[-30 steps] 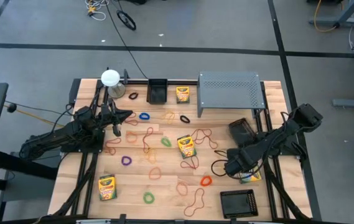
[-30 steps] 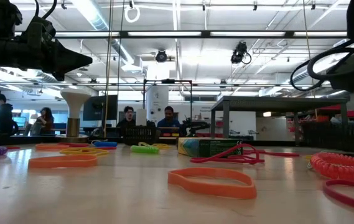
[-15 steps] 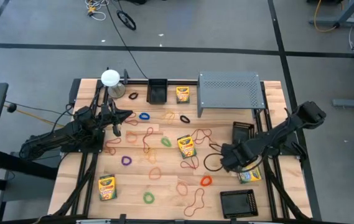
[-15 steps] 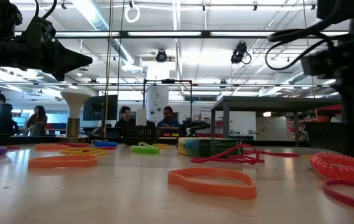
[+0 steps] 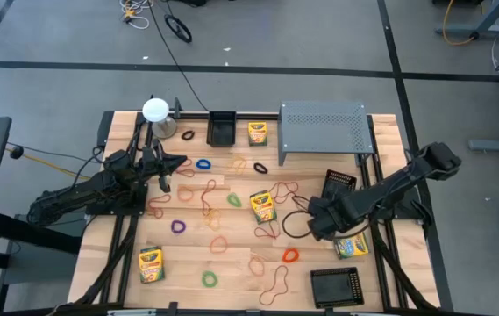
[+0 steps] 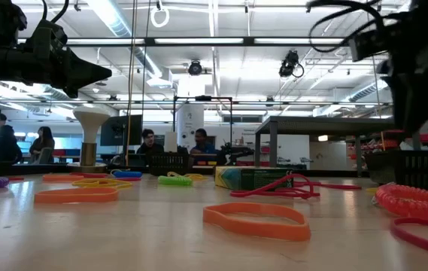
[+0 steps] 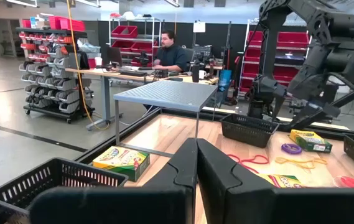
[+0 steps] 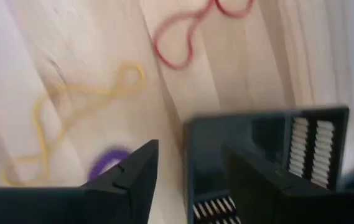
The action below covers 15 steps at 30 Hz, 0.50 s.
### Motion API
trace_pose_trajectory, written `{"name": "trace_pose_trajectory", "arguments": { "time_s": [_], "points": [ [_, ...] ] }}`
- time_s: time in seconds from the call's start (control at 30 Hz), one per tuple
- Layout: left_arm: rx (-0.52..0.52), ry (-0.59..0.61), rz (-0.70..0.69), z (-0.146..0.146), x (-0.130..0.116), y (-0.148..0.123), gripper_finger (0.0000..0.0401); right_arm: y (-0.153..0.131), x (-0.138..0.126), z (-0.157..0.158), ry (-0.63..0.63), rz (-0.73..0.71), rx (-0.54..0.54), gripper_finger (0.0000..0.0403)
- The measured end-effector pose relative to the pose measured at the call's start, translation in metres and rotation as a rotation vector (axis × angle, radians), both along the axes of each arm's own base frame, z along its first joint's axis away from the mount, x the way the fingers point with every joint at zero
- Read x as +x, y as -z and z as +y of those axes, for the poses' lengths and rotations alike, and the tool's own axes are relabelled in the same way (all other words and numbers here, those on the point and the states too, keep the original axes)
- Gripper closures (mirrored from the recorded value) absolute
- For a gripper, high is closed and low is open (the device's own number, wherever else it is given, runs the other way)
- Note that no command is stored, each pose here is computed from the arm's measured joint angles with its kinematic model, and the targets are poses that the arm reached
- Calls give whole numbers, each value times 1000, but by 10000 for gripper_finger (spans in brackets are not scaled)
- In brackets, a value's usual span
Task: Pick & Place Office Desk Supplies
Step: Put the middle black bin to the shelf
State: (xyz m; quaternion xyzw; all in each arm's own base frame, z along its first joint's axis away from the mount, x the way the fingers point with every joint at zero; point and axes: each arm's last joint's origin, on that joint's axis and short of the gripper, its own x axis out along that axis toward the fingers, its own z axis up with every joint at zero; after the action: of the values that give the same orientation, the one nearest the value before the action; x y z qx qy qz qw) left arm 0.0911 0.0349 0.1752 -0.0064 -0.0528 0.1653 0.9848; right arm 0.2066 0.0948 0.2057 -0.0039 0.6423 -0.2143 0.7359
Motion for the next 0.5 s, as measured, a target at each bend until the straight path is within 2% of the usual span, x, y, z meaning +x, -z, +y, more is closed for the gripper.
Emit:
{"name": "trace_pose_trajectory", "arguments": {
  "time_s": [0.23,0.33,0.5],
  "points": [
    [0,3,1,0,0,0,390,13,-29,-1,46,-12,0,237],
    [1,7,0,0,0,0,390,14,-35,-1,40,-88,40,240],
    [1,7,1,0,0,0,390,21,-44,-9,51,-99,35,240]
  ]
}}
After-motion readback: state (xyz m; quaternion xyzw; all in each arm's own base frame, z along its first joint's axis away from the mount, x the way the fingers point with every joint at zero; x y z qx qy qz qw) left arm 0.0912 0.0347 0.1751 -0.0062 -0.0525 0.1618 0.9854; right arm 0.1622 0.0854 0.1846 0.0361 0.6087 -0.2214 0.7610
